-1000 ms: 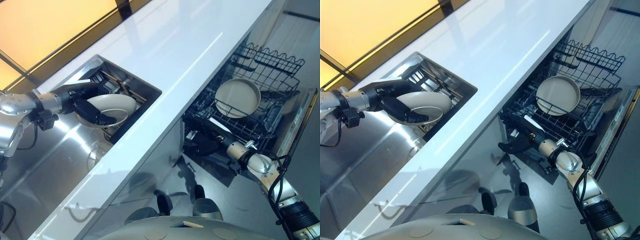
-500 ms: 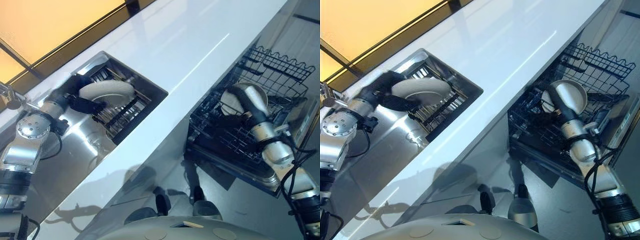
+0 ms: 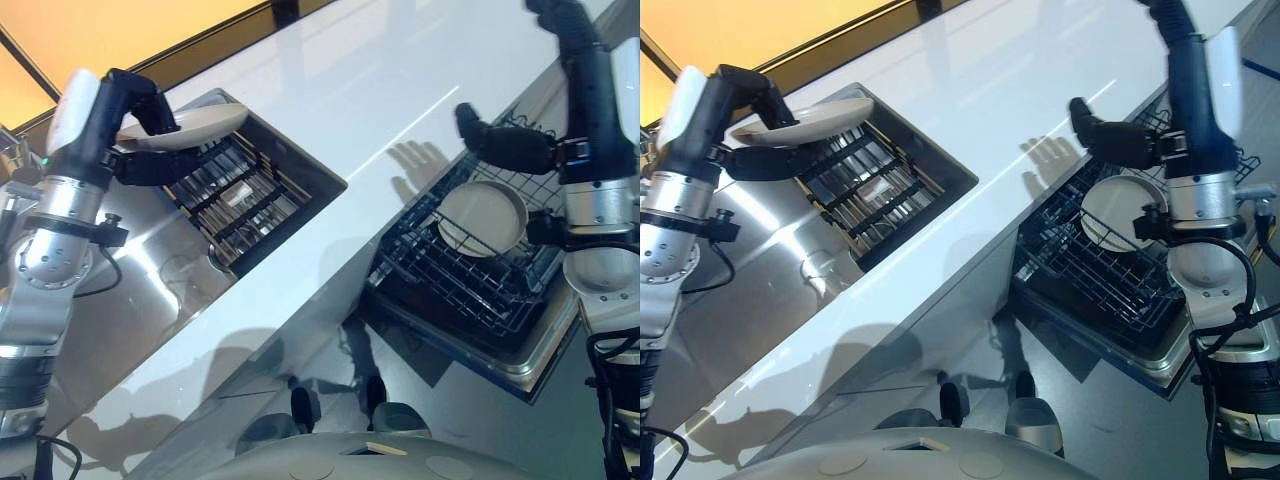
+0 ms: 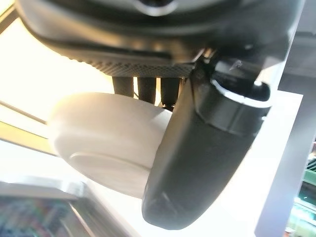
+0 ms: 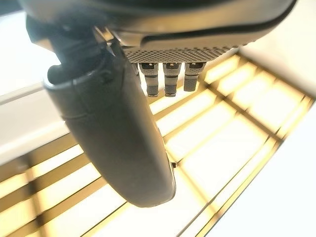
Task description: Pick up plates and place into dishwasher.
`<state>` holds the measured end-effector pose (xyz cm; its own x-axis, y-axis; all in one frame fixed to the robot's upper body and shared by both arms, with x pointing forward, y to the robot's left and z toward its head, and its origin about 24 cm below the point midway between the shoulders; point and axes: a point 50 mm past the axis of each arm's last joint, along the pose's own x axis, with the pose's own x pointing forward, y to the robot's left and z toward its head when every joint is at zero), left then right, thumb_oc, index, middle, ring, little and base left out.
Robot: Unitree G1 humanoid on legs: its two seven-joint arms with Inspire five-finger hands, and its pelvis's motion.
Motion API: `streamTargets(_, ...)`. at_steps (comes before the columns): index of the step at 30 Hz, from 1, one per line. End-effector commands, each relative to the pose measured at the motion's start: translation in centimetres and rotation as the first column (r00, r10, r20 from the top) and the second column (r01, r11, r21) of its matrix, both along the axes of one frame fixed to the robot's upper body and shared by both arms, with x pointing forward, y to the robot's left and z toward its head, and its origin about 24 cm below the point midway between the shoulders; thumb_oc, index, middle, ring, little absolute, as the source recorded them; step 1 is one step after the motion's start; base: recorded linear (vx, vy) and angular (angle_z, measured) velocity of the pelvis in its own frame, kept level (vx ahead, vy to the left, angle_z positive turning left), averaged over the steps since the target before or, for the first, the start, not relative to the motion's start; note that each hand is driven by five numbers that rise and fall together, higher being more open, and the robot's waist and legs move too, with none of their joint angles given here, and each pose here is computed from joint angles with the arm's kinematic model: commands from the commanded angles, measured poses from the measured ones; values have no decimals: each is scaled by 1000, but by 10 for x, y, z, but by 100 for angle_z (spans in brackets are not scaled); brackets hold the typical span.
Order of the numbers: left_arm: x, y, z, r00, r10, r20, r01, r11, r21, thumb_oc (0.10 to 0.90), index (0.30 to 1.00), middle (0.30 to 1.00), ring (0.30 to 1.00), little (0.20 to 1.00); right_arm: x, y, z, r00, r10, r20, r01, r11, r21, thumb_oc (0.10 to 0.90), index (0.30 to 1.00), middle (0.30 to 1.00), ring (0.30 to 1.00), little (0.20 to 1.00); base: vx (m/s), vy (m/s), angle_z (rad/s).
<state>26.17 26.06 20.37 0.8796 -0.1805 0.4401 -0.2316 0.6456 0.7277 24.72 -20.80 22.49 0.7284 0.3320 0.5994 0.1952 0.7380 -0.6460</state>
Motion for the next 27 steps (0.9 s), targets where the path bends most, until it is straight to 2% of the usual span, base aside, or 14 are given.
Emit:
streamTargets(1,-6,-24,59,947,-141,289,148,989,-2,100,300,300,300,200,-9,31,35,972,201,123,-193,978,-76,800,900,900,900,900,16,-25,17)
streamTargets(6,-6,-40,57,931,-253,264,261,965,5,100,300,300,300,200,-4,46,31,960,277,42,-270,954,-129,800,900,900,900,900,4,-14,7)
streamTargets(14,-11,-67,60,872,-438,221,443,896,26,100,300,300,300,200,2,61,27,951,310,-8,-306,934,-184,800,900,900,900,900,17,-14,8)
streamTargets(27,-15,-103,59,749,-649,133,652,758,23,100,300,300,300,200,13,84,22,935,350,-51,-354,920,-166,800,900,900,900,900,3,0,1)
